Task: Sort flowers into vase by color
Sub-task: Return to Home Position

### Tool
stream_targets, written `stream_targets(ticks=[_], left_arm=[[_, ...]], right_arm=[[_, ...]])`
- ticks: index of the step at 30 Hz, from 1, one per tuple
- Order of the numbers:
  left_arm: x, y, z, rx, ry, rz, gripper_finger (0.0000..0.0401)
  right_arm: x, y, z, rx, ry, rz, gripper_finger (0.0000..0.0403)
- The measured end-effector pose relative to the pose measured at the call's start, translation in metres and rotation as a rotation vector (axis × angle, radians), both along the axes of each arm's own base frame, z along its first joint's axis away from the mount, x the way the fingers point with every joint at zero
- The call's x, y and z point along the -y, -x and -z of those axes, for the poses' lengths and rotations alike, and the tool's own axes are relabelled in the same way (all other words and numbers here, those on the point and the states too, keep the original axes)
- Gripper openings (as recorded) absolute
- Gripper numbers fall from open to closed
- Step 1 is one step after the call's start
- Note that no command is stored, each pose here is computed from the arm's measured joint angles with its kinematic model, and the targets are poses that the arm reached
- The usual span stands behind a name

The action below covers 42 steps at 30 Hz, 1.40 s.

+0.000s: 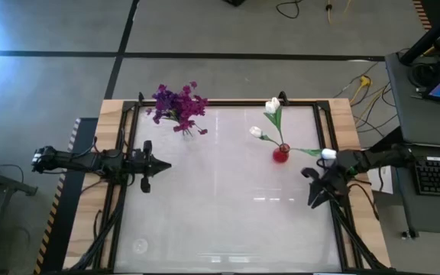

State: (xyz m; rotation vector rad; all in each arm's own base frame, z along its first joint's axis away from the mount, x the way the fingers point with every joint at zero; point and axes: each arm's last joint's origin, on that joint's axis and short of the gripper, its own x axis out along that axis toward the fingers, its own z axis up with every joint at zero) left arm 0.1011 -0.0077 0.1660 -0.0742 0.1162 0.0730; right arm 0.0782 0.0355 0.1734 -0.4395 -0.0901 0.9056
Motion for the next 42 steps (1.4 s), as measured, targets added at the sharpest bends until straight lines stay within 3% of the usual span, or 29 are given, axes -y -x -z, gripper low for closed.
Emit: stream_targets(ticks=[6,10,12,18,26,32,42], left_arm=[[0.0,0.0,0.0,0.0,0.0,0.0,0.0],[0.0,0.0,0.0,0.0,0.0,0.0,0.0],[0.0,0.0,0.0,0.0,0.0,0.0,0.0],[0.0,0.0,0.0,0.0,0.0,0.0,0.0],[0.0,0.0,0.0,0.0,0.0,0.0,0.0],[0.0,0.0,0.0,0.0,0.0,0.001,0.0],[0.0,0.0,0.0,-0.001,0.0,0.001,0.0]], right_arm=[[0.002,-0.002,0.0,-0.228,-0.193,0.082,0.0068],[0.004,-0.003,0.0,-0.448,-0.4,0.19,0.0068],[0.006,-0.005,0.0,-0.48,-0.461,0.267,0.0068],[0.011,-0.011,-0.001,-0.331,-0.483,0.475,0.0068],[0.011,-0.015,0.002,-0.171,-0.478,0.496,0.0068],[0.018,-0.017,0.006,-0.168,-0.523,0.723,0.0068],[0.022,-0.018,0.005,-0.139,-0.507,0.764,0.0068]])
